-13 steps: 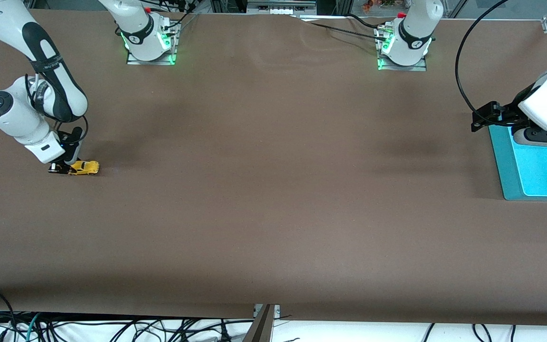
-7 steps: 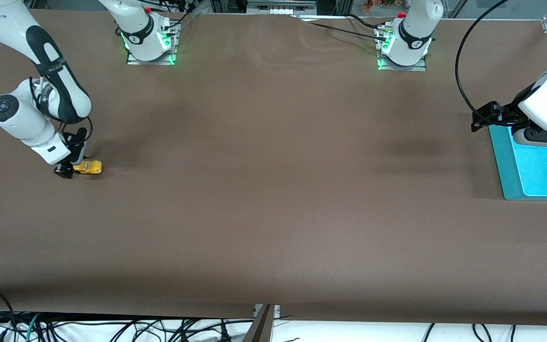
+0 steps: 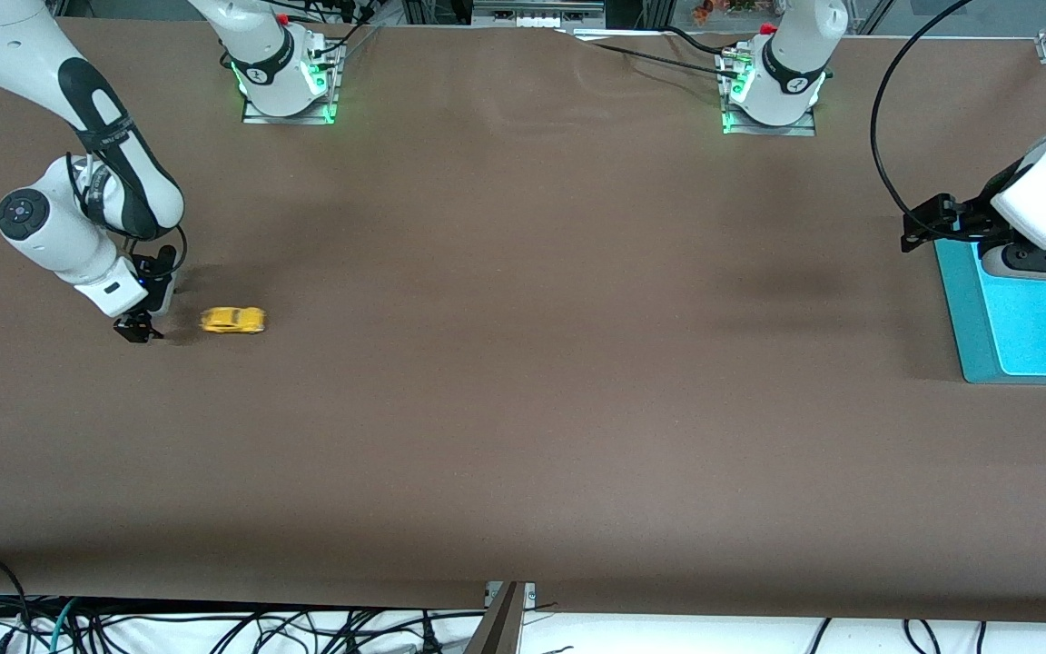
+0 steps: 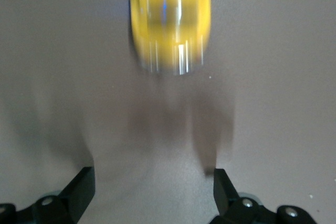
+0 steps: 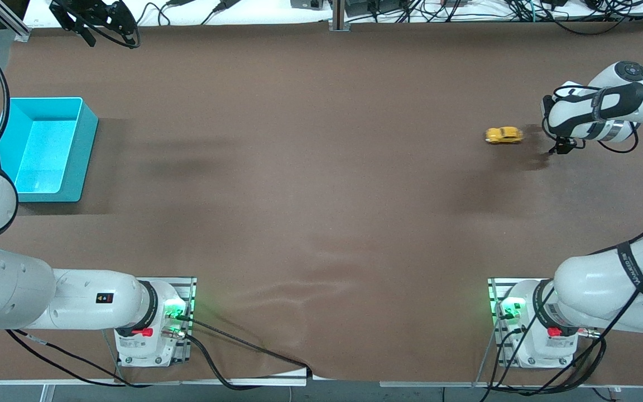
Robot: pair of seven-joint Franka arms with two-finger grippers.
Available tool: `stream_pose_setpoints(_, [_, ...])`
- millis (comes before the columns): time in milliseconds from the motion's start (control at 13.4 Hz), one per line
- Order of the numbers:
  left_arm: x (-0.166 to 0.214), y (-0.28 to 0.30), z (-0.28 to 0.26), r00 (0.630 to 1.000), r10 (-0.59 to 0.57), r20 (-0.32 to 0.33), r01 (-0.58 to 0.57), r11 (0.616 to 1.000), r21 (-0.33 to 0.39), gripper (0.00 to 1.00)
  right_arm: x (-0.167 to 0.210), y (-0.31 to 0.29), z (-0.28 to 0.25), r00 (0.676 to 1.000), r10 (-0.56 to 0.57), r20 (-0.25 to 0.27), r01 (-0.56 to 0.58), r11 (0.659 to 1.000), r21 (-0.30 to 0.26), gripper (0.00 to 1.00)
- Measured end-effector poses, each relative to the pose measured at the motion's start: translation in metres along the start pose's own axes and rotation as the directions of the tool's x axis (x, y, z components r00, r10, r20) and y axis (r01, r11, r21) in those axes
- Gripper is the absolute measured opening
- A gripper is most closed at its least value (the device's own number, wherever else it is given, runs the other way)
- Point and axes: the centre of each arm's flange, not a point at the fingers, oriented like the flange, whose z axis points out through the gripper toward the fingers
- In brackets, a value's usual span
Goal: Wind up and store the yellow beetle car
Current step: 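Raise the right gripper away as the car rolls toward the cyan tray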
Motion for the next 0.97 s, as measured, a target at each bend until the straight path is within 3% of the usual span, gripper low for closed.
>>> stream_pose_setpoints(598, [0.0,0.0,0.0,1.0,0.0,0.0,0.0,1.0,0.0,1.0,0.014,0.015,-0.014,1.0,0.007,-0.018,-0.008,1.0,-0.011,1.0])
stream_pose_setpoints(972, [0.0,0.0,0.0,1.0,0.0,0.0,0.0,1.0,0.0,1.0,0.018,0.076,-0.075,0.985,0.164,-0.043,-0.16,0.983,0.085,1.0])
